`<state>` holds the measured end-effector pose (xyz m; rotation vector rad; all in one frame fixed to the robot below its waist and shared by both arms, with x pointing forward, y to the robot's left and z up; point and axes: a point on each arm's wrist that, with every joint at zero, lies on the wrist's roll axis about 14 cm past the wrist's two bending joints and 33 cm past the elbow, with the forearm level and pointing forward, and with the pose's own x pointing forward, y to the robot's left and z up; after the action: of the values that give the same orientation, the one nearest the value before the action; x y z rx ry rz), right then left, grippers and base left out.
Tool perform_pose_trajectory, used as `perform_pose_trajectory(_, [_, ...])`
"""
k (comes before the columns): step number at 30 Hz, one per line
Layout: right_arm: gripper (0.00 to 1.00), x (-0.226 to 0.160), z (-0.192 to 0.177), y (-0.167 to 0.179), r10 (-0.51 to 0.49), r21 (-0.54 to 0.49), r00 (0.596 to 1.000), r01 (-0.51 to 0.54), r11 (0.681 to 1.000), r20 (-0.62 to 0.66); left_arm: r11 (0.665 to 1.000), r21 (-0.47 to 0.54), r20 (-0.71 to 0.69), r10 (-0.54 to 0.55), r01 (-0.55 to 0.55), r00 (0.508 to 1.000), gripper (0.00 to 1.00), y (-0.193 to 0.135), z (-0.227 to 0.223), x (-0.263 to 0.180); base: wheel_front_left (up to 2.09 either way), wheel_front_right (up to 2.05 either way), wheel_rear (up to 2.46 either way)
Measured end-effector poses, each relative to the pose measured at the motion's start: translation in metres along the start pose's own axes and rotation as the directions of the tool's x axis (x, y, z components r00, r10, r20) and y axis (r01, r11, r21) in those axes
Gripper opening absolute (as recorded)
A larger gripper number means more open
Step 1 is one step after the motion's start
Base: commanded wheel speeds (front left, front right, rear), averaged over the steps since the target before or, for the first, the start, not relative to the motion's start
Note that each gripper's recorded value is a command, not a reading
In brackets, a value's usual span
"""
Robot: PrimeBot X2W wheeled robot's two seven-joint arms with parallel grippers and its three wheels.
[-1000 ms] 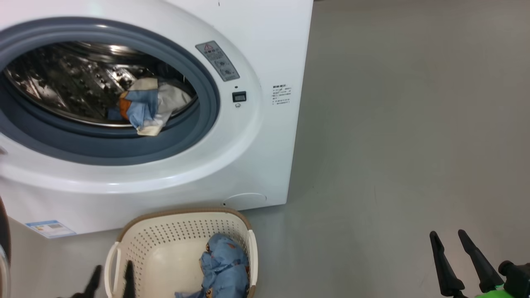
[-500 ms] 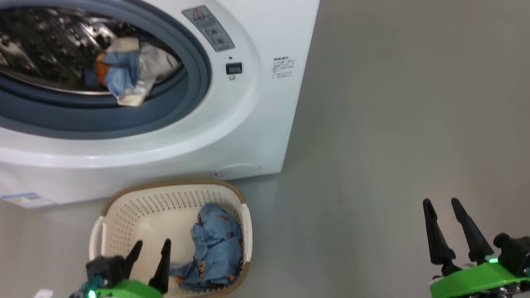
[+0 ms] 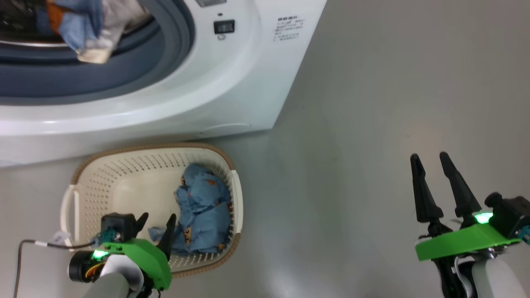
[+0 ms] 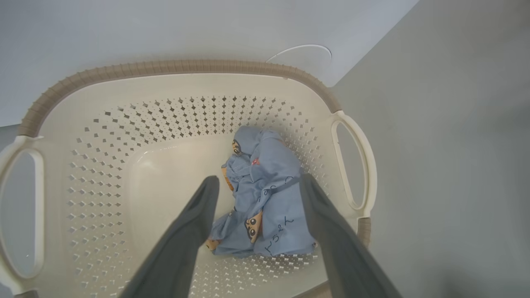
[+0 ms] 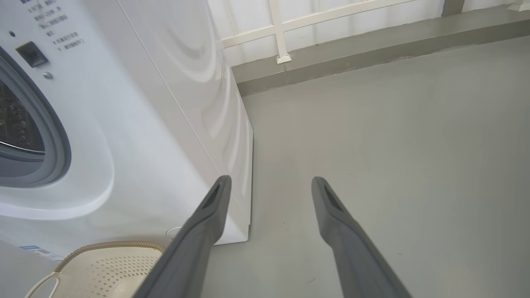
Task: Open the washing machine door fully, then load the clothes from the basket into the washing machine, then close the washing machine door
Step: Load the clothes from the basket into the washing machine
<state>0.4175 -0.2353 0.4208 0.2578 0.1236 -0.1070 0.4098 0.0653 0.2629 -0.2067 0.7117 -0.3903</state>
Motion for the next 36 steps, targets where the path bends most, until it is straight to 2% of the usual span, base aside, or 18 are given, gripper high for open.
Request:
perform_pose_trajectory(16, [1.00,0.033,-0.035,-0.003,-0.010,-0.013,0.998,0.009,1.000,-0.066,0.996,0.008,-0.215,-0.088,0.092,0.973,1.00,-0.003,-0.048,0.054,0.00,0.00,0.00])
perform_pose_trajectory(25, [1.00,0.044,-0.057,-0.010,-0.029,-0.021,0.994,0.027,0.999,-0.105,0.988,0.006,-0.317,-0.143,0.153,0.937,1.00,-0.002,-0.073,0.077,0.00,0.00,0.00])
perform_pose_trajectory(36, [1.00,0.048,-0.076,-0.019,-0.056,-0.033,0.988,0.052,0.998,-0.143,0.971,-0.022,-0.390,-0.228,0.239,0.892,1.00,-0.016,-0.096,0.097,0.00,0.00,0.00])
